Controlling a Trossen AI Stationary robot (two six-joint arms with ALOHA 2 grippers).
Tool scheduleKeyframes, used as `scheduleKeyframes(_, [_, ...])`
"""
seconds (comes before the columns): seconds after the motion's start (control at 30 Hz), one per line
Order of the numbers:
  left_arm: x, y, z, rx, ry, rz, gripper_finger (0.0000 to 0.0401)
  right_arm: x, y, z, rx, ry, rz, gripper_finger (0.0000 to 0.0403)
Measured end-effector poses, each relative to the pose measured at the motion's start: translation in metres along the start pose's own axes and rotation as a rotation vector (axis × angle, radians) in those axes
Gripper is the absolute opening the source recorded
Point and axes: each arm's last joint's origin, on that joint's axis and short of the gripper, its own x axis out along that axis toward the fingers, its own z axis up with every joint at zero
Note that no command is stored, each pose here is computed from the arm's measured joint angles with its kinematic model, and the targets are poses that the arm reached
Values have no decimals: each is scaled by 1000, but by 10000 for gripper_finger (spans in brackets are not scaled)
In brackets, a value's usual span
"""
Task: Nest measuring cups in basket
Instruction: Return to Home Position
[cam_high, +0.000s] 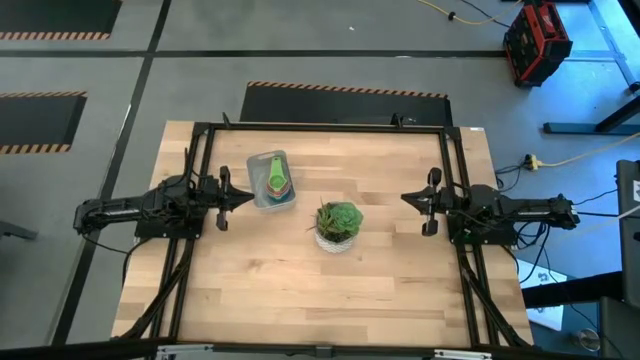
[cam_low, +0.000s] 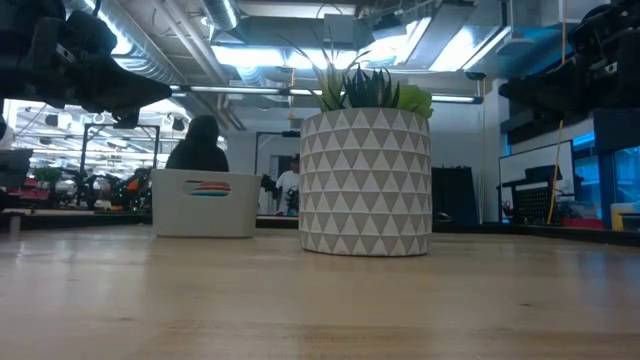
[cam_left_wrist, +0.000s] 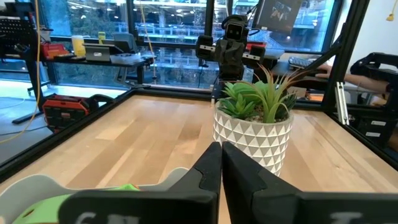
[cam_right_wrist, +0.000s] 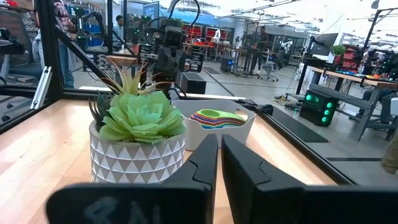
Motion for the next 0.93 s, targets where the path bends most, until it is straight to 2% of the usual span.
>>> scheduleKeyframes(0.2, [0, 0, 0, 0, 0, 0, 1, 0, 0, 0, 0, 0, 0, 28])
scheduleKeyframes(0.7, [0, 0, 0, 0, 0, 0, 28, 0, 0, 0, 0, 0, 0, 28])
scheduleKeyframes(0.93, [0, 0, 0, 0, 0, 0, 24, 0, 0, 0, 0, -1, 0, 28])
